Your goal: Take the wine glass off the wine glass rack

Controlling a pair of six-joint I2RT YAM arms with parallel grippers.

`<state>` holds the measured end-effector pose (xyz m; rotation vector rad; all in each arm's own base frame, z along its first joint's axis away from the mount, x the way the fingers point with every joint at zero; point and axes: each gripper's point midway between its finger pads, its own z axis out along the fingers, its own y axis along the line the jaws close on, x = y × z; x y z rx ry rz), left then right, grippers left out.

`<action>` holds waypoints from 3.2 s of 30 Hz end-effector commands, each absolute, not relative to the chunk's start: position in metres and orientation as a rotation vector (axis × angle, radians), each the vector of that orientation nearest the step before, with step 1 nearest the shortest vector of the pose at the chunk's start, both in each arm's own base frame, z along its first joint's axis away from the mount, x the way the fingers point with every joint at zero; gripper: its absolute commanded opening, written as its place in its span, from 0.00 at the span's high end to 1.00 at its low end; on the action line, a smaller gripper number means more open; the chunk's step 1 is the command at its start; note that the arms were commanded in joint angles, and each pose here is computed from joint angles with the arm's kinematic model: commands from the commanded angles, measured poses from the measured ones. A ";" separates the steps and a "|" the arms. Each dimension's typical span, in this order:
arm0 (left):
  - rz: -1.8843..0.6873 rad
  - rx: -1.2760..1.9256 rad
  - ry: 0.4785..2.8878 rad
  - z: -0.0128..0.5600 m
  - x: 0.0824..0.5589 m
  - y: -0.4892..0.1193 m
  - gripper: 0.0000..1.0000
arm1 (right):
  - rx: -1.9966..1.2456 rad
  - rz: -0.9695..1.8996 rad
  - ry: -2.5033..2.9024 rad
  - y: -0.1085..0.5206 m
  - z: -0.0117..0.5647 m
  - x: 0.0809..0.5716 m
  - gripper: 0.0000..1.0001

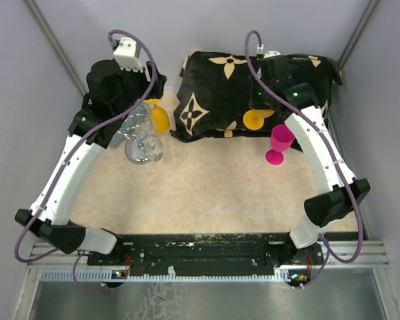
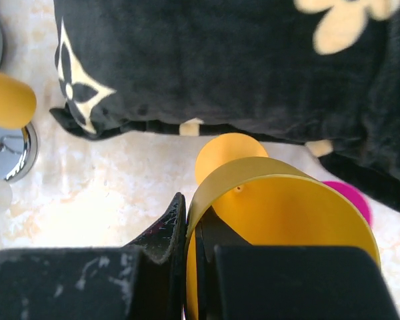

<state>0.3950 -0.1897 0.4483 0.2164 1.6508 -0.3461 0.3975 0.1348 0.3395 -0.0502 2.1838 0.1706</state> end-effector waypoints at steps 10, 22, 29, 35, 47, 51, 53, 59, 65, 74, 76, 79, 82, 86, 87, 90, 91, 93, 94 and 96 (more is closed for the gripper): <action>-0.357 0.182 1.614 0.465 0.368 -0.163 0.26 | -0.069 0.141 2.335 0.174 0.231 0.413 1.00; -0.393 0.200 1.636 0.459 0.371 -0.172 0.26 | -0.025 0.064 2.424 0.169 0.167 0.414 1.00; -0.380 0.203 1.635 0.459 0.371 -0.171 0.26 | -0.031 0.043 2.461 0.168 0.149 0.413 1.00; -0.377 0.209 1.637 0.458 0.372 -0.171 0.26 | -0.024 0.031 2.469 0.166 0.147 0.413 1.00; -0.395 0.213 1.650 0.454 0.374 -0.175 0.26 | -0.013 0.063 2.464 0.165 0.157 0.414 0.42; -0.392 0.209 1.651 0.453 0.374 -0.175 0.26 | -0.030 0.103 2.435 0.170 0.182 0.416 0.34; -0.387 0.198 1.646 0.456 0.375 -0.173 0.26 | -0.033 0.122 2.412 0.170 0.204 0.413 0.32; -0.366 0.095 1.666 0.454 0.395 -0.148 0.24 | -0.040 0.226 2.264 0.176 0.299 0.413 0.26; -0.411 -0.084 1.735 0.443 0.437 -0.093 0.23 | -0.075 0.528 2.162 0.231 0.361 0.442 0.23; -0.436 -0.306 1.735 0.438 0.463 -0.005 0.20 | -0.158 1.182 2.004 0.333 0.386 0.470 0.26; -0.452 -0.353 1.736 0.432 0.460 0.008 0.18 | -0.181 1.285 1.981 0.346 0.384 0.471 0.28; -0.466 -0.392 1.726 0.425 0.454 0.021 0.15 | -0.217 1.433 1.941 0.364 0.381 0.470 0.32; -0.464 -0.406 1.727 0.414 0.448 0.024 0.13 | -0.244 1.553 1.901 0.380 0.381 0.469 0.33; -0.518 -0.446 1.753 0.399 0.442 0.019 0.02 | -0.224 1.660 1.880 0.396 0.374 0.475 0.36; -0.538 -0.460 1.761 0.396 0.441 0.018 0.00 | -0.219 1.678 1.878 0.398 0.372 0.476 0.36; -0.606 -0.495 1.777 0.389 0.437 0.012 0.00 | -0.211 1.715 1.882 0.407 0.364 0.478 0.37; -0.625 -0.507 1.778 0.387 0.436 0.011 0.00 | -0.209 1.722 1.885 0.410 0.360 0.479 0.37; -0.660 -0.537 1.778 0.385 0.434 0.012 0.00 | -0.207 1.736 1.892 0.416 0.354 0.479 0.36; -0.675 -0.553 1.778 0.384 0.433 0.012 0.00 | -0.203 1.740 1.902 0.418 0.349 0.479 0.37; -0.704 -0.585 1.775 0.382 0.433 0.016 0.00 | -0.198 1.745 1.917 0.423 0.341 0.479 0.36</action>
